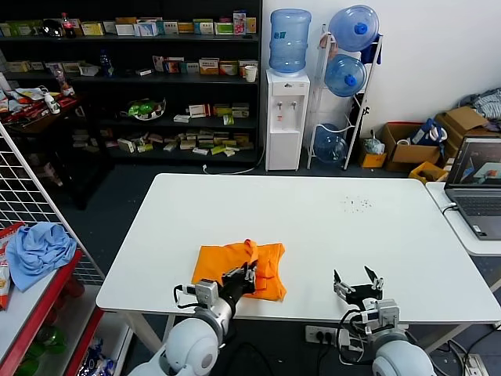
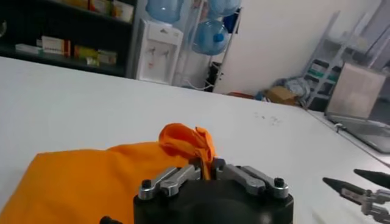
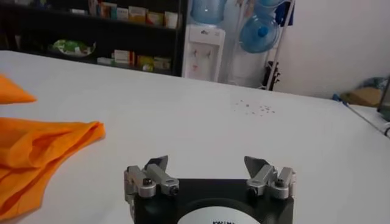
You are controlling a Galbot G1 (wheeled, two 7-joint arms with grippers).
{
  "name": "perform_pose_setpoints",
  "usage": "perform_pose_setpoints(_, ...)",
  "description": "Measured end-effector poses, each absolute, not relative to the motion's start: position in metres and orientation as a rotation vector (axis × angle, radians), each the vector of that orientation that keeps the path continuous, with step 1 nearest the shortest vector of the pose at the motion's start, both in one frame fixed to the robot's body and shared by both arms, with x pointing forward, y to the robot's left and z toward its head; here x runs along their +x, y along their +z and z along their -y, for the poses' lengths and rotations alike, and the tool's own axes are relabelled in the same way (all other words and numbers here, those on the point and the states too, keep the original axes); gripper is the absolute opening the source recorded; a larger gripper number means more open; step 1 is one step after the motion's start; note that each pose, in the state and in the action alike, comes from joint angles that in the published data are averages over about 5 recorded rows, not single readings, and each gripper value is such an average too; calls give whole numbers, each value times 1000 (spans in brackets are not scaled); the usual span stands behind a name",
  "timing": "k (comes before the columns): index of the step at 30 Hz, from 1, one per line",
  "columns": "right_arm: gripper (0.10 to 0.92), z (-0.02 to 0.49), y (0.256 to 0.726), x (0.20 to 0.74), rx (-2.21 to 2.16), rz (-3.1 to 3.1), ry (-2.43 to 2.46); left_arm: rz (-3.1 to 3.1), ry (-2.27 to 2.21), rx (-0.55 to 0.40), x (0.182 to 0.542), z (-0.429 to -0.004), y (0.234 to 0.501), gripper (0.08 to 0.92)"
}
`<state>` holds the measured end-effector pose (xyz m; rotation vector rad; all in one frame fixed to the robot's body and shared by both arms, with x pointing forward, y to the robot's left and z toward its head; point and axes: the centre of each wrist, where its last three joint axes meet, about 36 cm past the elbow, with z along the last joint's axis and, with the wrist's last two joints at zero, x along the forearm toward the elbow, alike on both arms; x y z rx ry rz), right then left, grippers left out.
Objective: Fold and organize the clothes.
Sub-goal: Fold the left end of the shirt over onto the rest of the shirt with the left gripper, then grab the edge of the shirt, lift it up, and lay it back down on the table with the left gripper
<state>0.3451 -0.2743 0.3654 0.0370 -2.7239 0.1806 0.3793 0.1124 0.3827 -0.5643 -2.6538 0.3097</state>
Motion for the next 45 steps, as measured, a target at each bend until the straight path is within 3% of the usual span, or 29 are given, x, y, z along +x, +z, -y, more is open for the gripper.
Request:
perform_pose_setpoints(10,823,268,367,347,54,2730,174,2707,444,-553,378,-107,381,533)
perform_pose_setpoints(20,823,265,365,345,81,2729,178,2693,275,-503,377,-182,374,801)
perform_pose_setpoints(32,823,267,363,340,93,2723,195,2561,185,-454,407,-271,367,823)
perform_pose_setpoints(45,823,272,365,337,88,2722,202,2471,266,-447,439,-296,347,823)
